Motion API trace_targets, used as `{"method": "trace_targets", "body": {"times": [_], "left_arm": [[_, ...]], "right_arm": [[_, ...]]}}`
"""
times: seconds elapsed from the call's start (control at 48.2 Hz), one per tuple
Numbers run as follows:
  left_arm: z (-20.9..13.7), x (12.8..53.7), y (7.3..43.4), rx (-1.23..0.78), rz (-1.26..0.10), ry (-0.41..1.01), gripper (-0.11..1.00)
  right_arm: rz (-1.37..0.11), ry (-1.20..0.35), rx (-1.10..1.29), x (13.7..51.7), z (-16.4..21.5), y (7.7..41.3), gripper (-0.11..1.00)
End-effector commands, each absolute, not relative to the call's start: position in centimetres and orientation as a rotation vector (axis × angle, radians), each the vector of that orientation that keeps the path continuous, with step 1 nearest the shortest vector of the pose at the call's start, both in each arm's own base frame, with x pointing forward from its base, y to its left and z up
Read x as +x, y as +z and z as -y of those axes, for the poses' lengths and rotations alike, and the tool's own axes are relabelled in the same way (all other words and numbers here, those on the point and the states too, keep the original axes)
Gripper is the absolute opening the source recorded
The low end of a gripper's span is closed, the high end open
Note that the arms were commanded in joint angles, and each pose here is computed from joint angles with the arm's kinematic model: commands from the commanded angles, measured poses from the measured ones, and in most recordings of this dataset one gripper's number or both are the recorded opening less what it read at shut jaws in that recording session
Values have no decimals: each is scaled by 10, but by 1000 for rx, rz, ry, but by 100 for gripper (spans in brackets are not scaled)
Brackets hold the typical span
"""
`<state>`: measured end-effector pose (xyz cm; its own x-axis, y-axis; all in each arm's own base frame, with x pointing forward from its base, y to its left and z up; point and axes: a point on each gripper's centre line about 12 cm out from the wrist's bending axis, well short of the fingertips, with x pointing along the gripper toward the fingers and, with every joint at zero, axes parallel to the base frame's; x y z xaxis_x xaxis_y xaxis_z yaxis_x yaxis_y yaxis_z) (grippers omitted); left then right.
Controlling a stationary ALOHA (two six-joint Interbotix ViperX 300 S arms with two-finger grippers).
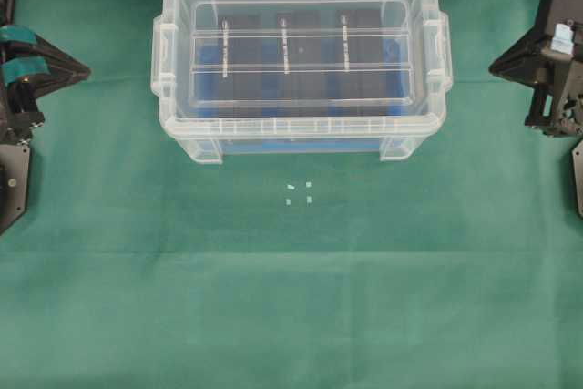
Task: Clamp the lid of the box with both arms, then lift and open it.
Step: 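Rotate both grippers to vertical and raise them beside the box ends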
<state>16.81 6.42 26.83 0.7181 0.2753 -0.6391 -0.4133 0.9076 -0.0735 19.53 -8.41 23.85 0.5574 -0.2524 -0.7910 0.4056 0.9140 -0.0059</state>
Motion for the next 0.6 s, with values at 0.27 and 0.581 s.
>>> {"method": "trace_targets", "body": {"times": [0.27,0.581], "left_arm": [[-66,168,275,-210,-703,390,1],[-68,169,254,-172,-943,360,1]], "right_arm": [[-908,-397,184,198,87,251,0],[-1003,-409,105,192,92,246,0]]}}
